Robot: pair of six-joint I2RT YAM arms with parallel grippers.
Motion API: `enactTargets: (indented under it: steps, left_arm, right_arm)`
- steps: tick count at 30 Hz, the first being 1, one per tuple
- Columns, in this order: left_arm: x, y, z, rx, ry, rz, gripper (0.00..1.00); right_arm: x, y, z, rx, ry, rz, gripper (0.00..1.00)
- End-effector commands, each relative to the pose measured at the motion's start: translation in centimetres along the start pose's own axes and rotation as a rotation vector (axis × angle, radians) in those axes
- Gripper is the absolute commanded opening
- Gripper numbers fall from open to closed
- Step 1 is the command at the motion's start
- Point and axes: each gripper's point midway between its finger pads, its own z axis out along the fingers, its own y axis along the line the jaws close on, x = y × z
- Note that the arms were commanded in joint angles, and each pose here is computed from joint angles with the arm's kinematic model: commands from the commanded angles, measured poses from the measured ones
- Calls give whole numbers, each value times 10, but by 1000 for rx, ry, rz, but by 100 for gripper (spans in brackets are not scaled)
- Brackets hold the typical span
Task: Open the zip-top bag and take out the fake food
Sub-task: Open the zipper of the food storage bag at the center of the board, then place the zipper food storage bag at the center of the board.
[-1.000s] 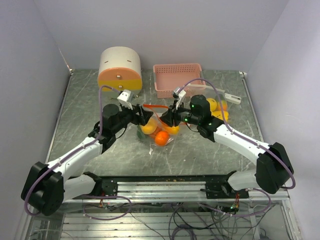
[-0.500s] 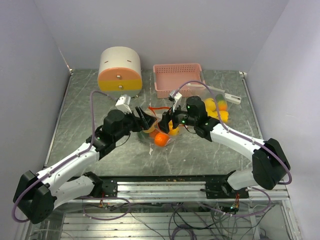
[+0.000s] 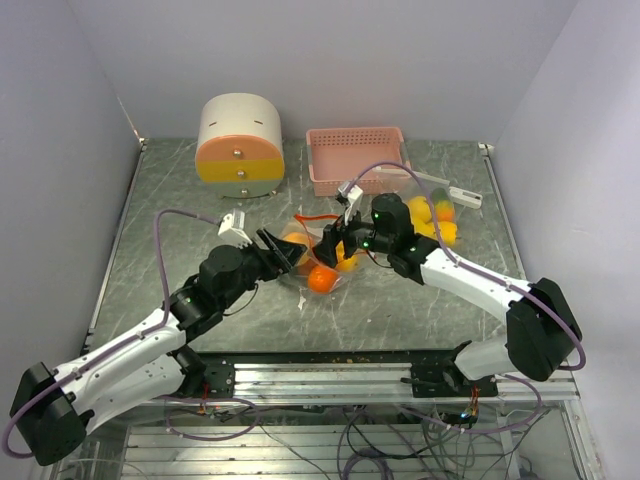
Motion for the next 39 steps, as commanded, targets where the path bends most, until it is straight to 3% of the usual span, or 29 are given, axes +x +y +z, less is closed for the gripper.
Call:
enactTargets:
  steps: [1,8,15,23,30,34,39]
  left_arm:
    - [-10,-15,7,20,-30,-13,80]
    - [-14,-38,27,52,-14,2,81]
    - [-16,-25,39,-44,-17,53,78]
    - [-4,-19,44,-74,33,64,55]
    - [-2,-21,45,-85,36,104,10]
    - [-12,-24,48,-116,41,215,7]
    - [-34,-38,61,-211,123,496,7]
  right_arm:
    - [-10,9,-1,-12,-28,-41,84]
    - [-11,13,-2,-13,-31,-53,84]
    - [-11,16,-4,-15,-36,-55,83]
    - [-11,9,-3,28,-38,-52,81]
    - [-5,1,-1,66,-25,-31,75]
    - [-5,1,-2,68,-26,-22,63]
    - [-4,5,0,46,-34,3,52]
